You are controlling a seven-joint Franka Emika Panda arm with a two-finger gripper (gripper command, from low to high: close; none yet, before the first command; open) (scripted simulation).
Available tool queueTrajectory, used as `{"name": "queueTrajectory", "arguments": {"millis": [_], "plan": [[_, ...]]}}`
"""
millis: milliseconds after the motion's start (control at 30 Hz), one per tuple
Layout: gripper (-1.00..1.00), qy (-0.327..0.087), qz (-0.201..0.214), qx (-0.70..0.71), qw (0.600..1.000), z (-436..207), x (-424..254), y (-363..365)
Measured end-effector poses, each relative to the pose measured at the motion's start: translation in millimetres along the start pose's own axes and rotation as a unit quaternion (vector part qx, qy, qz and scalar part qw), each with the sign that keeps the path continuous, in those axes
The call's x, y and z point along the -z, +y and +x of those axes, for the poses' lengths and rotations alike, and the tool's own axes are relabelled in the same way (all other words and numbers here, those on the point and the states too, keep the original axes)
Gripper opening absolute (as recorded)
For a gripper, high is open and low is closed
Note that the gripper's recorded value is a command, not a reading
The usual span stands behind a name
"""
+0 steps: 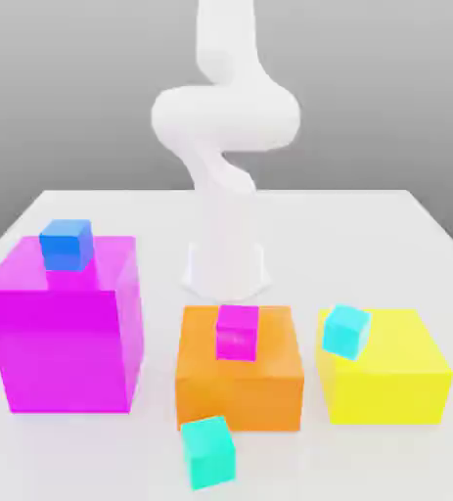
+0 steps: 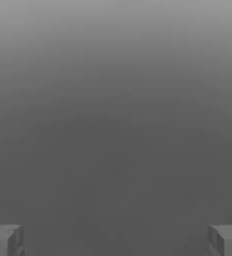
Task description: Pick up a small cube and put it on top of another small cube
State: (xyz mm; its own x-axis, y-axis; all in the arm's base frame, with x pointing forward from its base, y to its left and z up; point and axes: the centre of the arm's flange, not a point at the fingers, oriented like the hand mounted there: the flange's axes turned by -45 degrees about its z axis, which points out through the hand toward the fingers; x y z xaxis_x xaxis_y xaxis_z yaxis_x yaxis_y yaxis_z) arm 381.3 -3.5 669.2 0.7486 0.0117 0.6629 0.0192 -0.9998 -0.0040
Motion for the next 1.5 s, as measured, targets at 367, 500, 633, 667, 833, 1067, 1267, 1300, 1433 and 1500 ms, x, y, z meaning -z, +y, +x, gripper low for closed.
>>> {"name": "queueTrajectory", "arguments": {"millis": [367, 500, 633, 667, 833, 1067, 1267, 1300, 1433, 1500], "plan": [[0.00, -0.165, 0.029, 0.057, 0.984, -72, -221, 10], [0.00, -0.222, 0.036, 0.078, 0.971, -121, -286, 12], [0.00, -0.279, 0.041, 0.099, 0.954, -179, -341, 15], [0.00, -0.293, 0.042, 0.104, 0.949, -195, -353, 16], [0.00, -0.347, 0.045, 0.126, 0.928, -266, -401, 22], [-1.00, -0.351, 0.046, 0.127, 0.926, -305, -441, 22], [-1.00, -0.352, 0.046, 0.128, 0.926, -299, -435, 22], [-1.00, -0.352, 0.046, 0.128, 0.926, -292, -427, 22], [-1.00, -0.352, 0.047, 0.122, 0.927, -265, -393, 20], [-1.00, -0.352, 0.048, 0.105, 0.929, -256, -374, 15]]}}
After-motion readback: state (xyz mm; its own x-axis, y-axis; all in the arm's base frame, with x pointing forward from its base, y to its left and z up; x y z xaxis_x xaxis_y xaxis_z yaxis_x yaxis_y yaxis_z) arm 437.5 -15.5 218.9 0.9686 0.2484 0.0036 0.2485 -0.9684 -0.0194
